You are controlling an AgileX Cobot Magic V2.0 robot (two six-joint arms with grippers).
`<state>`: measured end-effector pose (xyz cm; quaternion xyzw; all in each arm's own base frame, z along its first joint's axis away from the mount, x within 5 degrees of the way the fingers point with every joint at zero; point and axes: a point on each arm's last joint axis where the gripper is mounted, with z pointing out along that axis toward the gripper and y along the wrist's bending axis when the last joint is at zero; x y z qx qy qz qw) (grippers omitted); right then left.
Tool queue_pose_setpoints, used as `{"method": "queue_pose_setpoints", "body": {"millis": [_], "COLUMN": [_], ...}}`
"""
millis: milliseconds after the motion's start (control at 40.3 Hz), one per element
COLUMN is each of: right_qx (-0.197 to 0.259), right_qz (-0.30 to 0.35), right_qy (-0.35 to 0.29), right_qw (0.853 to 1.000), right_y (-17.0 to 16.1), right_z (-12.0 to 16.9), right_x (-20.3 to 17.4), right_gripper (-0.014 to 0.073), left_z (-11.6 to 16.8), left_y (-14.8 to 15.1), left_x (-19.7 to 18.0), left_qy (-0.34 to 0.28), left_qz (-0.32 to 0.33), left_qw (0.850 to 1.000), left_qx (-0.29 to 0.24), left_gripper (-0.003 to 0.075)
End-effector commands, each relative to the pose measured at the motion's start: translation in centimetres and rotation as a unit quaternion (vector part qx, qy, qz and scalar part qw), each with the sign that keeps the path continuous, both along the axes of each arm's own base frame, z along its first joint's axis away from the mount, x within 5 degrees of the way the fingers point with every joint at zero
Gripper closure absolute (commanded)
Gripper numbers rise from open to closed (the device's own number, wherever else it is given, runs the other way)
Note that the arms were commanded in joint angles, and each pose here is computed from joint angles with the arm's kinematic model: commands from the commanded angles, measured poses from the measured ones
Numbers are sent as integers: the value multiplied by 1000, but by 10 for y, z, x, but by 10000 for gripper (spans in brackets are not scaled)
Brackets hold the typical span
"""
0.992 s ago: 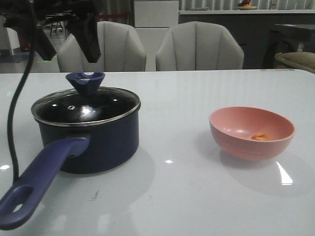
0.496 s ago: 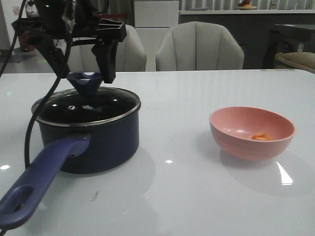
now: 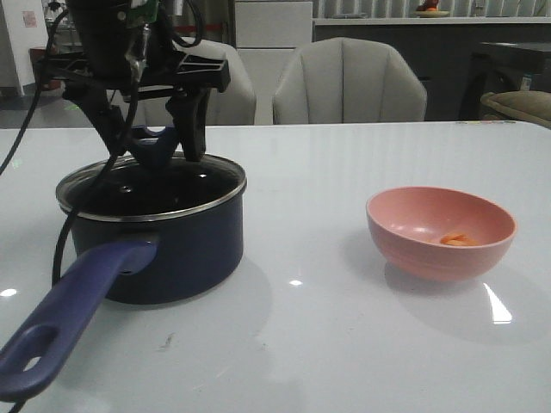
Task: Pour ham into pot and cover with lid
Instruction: 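Lower the left gripper onto the purple lid knob and grasp it, then lift the glass lid off the saucepan and set it beside the pot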
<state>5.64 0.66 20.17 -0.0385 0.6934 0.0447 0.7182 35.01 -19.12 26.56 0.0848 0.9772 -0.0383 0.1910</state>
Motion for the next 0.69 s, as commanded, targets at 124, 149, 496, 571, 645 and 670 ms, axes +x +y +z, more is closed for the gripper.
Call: {"method": "queue_pose_setpoints", "body": {"millis": [124,149,496,571,645,670], "right_qx": [-3,-3,-3,-3,-3,-3], "right_qz": [2,2,2,2,2,2], "right_qy": [-59,-59,-59,-59,-59,-59], "right_qw": [998,998,998,998,998,998], "right_y": [0,0,0,0,0,0], "right_z": [11,11,11,11,11,11], "right_x": [-3,-3,-3,-3,-3,-3], "right_gripper": [445,445,445,445,445,445], "left_z": [42,44,73,81,84,87], "left_y": [-4,-4,12,19,32,39], "left_x": [1,1,-9,-15,-20,-21], "left_qy": [-67,-68,-98,-113,-119,-121], "left_qz": [2,2,4,-5,-10,-2], "left_qw": [997,997,995,994,993,993], "left_qx": [-44,-45,-11,3,17,18], "left_gripper": [407,407,407,407,407,407]}}
